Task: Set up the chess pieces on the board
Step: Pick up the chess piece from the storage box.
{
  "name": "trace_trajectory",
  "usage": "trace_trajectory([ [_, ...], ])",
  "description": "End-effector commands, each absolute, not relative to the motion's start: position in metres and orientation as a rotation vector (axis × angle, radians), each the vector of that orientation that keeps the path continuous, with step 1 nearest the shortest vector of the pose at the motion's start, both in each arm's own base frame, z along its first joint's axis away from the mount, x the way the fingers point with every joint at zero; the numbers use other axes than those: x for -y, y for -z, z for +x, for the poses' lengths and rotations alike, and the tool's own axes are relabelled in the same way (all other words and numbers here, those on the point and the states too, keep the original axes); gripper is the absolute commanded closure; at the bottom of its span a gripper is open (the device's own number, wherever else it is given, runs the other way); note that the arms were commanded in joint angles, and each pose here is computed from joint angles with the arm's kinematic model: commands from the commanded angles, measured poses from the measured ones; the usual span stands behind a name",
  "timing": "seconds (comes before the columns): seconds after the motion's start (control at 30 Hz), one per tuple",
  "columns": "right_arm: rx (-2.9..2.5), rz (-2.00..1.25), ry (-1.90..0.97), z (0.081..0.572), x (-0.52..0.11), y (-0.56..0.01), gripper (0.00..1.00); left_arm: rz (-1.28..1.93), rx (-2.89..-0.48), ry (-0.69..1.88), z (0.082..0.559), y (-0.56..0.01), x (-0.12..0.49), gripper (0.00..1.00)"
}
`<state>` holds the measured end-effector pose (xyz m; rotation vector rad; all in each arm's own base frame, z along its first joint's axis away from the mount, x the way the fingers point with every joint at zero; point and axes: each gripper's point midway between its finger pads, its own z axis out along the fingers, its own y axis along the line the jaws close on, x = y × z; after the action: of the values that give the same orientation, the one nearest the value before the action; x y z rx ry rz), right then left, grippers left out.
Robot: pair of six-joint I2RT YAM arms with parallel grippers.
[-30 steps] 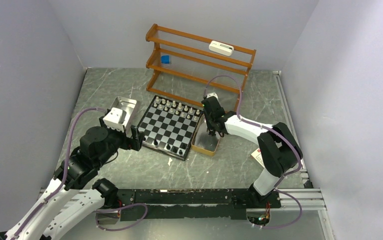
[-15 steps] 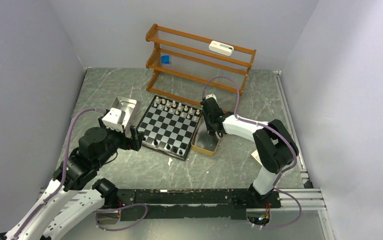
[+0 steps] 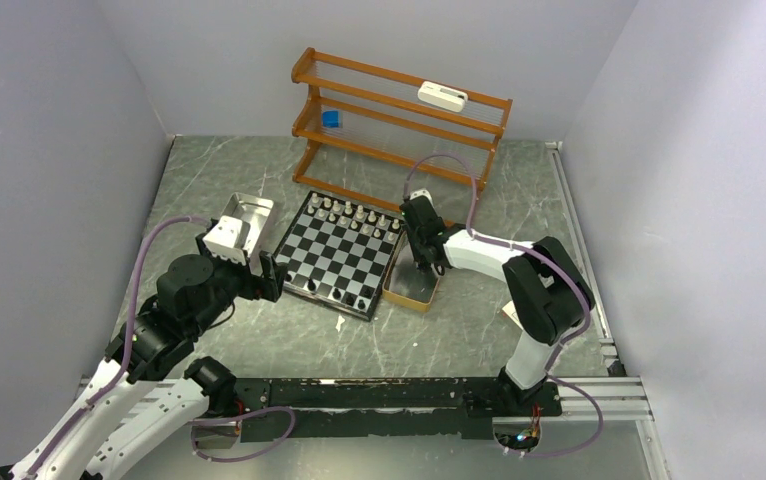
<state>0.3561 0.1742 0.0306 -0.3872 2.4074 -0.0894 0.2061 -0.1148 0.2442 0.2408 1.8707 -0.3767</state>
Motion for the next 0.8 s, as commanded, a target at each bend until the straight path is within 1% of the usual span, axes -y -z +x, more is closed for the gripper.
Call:
trace_trajectory([
  [0.0, -2.388, -0.354, 0.096, 0.365, -0.174, -0.034, 0.76, 0.230, -1.839, 0.374, 0.207, -0.251, 0.113, 0.02],
  [0.27, -2.376, -0.344, 0.097, 0.364, -0.172, -0.039, 0.83, 0.232, -1.839, 0.373, 0.207, -0.251, 0.113, 0.03],
  [0.63, -2.374, -0.331, 0.060, 0.357, -0.172, -0.058, 0.88, 0.223, -1.834, 0.372, 0.207, -0.252, 0.112, 0.02],
  [0.77, -2.385, -0.330, 0.039, 0.352, -0.172, -0.066, 0.88, 0.225, -1.836, 0.373, 0.207, -0.251, 0.112, 0.03],
])
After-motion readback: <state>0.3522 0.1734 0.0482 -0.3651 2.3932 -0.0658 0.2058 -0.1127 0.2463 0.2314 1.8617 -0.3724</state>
